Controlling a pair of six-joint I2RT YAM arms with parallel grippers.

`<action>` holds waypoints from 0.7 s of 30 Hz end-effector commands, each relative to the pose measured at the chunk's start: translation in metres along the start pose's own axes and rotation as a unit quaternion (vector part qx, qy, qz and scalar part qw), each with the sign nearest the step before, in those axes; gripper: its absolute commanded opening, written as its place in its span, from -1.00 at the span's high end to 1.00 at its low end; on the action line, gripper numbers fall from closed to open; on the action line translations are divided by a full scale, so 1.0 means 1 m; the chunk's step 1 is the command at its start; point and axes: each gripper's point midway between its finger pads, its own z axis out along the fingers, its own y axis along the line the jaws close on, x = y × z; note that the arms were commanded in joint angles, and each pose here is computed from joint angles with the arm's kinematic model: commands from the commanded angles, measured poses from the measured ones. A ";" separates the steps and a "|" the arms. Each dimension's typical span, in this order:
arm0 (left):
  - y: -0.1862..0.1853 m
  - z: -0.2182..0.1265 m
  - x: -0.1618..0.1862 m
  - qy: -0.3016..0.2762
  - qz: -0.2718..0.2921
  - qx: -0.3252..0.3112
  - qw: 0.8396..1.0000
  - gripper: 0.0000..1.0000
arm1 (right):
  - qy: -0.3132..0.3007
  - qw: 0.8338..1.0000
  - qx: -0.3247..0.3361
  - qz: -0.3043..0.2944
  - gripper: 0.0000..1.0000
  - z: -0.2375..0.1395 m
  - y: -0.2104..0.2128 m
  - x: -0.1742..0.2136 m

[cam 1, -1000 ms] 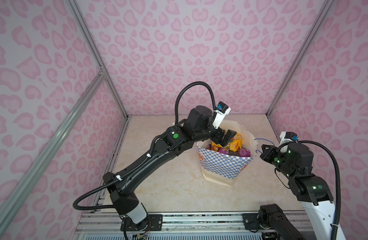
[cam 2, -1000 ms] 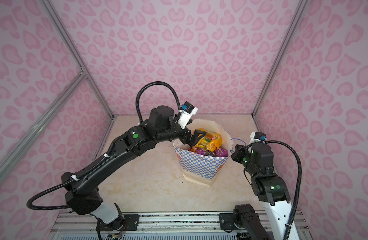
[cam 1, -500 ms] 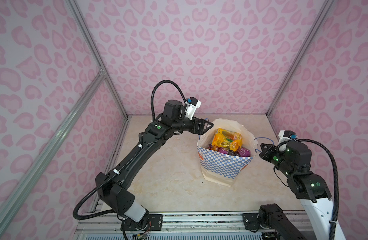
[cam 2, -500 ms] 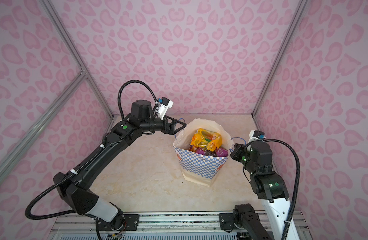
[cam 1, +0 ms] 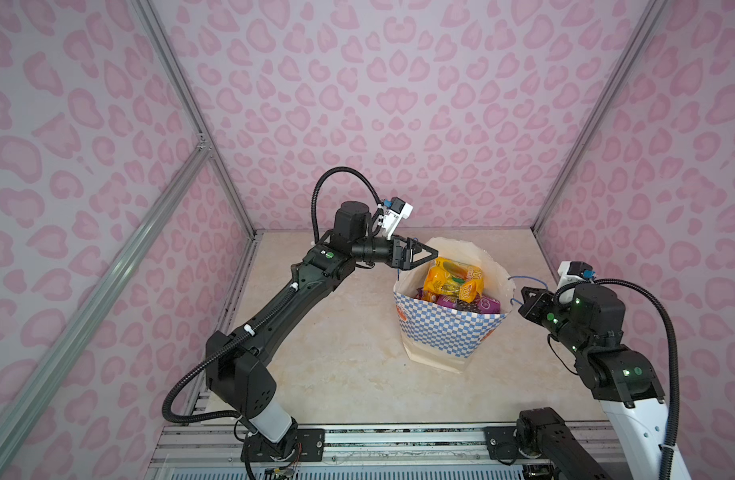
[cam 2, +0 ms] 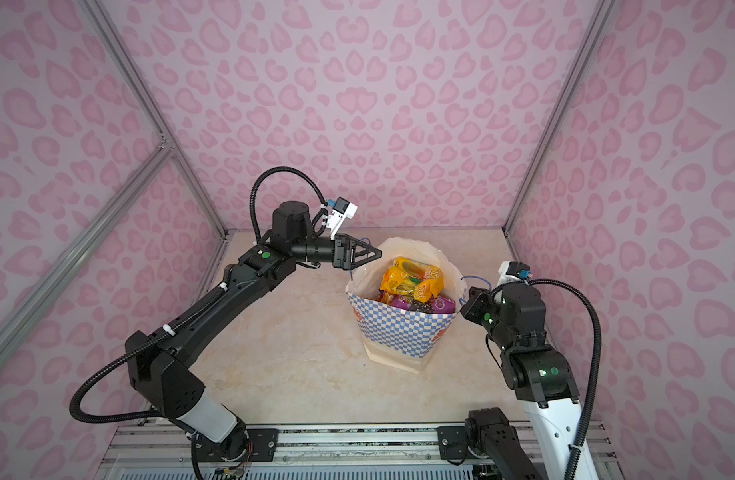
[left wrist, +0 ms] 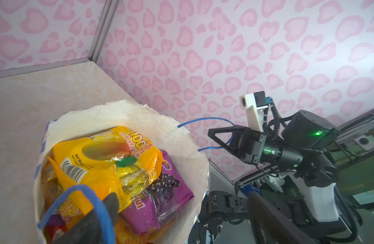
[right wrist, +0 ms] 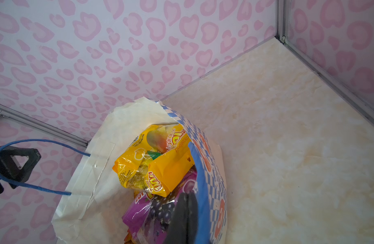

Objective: Place the snacks into the paper bag
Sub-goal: 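Raise the left gripper out of the bag while the right gripper releases the rim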

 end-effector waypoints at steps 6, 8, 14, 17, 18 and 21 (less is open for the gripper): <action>-0.045 -0.001 -0.044 -0.064 0.014 0.119 0.991 -0.94 | -0.011 1.000 -0.013 0.000 0.93 0.002 0.009 -0.011; -0.052 -0.003 -0.053 -0.076 0.012 0.133 0.988 -0.94 | -0.011 1.000 -0.018 0.000 0.94 0.002 0.014 -0.015; -0.069 -0.014 -0.073 -0.119 0.022 0.147 0.982 -0.94 | -0.020 0.999 -0.041 0.002 0.95 0.000 0.030 -0.032; -0.070 -0.024 -0.082 -0.145 0.033 0.124 0.981 -0.94 | -0.022 0.998 -0.065 0.006 0.96 0.001 0.045 -0.042; -0.067 -0.029 -0.084 -0.155 0.033 0.111 0.981 -0.94 | -0.022 0.997 -0.076 0.007 0.97 0.000 0.051 -0.047; -0.054 -0.045 -0.090 -0.184 0.025 0.073 0.980 -0.94 | -0.024 0.994 -0.106 0.014 1.00 0.000 0.070 -0.060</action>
